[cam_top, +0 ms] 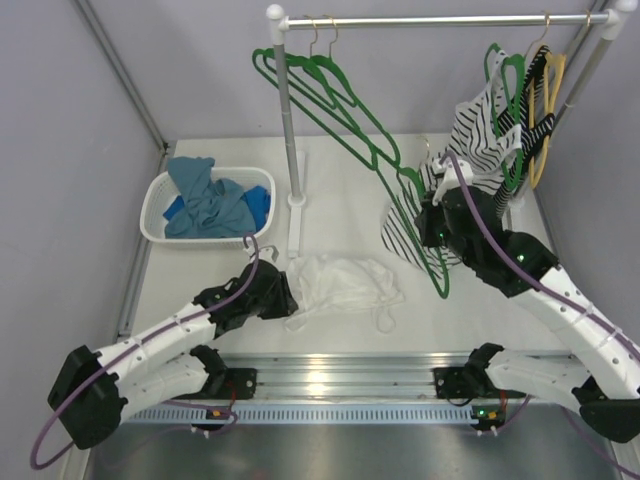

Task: Place the tank top on the hanger

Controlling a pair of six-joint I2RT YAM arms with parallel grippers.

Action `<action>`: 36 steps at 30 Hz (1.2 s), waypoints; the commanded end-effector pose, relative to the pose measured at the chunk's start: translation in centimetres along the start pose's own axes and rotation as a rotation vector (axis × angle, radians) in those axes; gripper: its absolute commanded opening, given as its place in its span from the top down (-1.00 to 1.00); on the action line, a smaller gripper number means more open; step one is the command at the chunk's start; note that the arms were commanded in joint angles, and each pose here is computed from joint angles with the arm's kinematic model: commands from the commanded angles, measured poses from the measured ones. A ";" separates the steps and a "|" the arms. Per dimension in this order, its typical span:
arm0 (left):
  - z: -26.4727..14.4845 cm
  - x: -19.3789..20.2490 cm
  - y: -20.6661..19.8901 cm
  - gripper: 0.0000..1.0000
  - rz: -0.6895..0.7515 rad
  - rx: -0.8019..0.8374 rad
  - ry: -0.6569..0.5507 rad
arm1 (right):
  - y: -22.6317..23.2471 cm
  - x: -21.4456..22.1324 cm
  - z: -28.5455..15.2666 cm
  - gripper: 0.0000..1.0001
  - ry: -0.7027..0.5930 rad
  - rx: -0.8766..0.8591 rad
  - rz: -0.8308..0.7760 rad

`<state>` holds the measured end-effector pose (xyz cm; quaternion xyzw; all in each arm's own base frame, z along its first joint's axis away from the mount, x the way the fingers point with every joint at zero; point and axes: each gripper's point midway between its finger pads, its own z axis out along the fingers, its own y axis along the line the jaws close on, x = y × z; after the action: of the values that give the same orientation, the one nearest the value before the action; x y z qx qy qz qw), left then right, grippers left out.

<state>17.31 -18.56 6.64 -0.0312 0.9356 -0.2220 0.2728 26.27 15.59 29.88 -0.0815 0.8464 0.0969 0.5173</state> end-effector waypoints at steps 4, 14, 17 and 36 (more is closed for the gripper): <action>1.3 0.1 1.1 0.19 0.020 -0.042 -0.018 | 0.7 2.1 -2.5 1.00 0.017 -0.115 0.083; 1.7 1.9 3.2 0.21 -0.020 -0.112 0.020 | 1.3 4.5 -2.9 1.00 0.060 -0.188 0.038; 1.8 2.4 3.5 0.21 -0.028 -0.132 0.041 | 1.4 4.7 -2.9 1.00 0.063 -0.200 0.023; 2.9 3.7 2.4 0.61 -0.039 -0.116 0.115 | 2.6 5.5 -5.0 1.00 0.140 -0.301 -0.005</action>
<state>15.99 -17.66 1.76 -0.0583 0.9588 -0.1687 0.2209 19.45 16.59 24.53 -0.1583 0.8720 0.1930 0.4211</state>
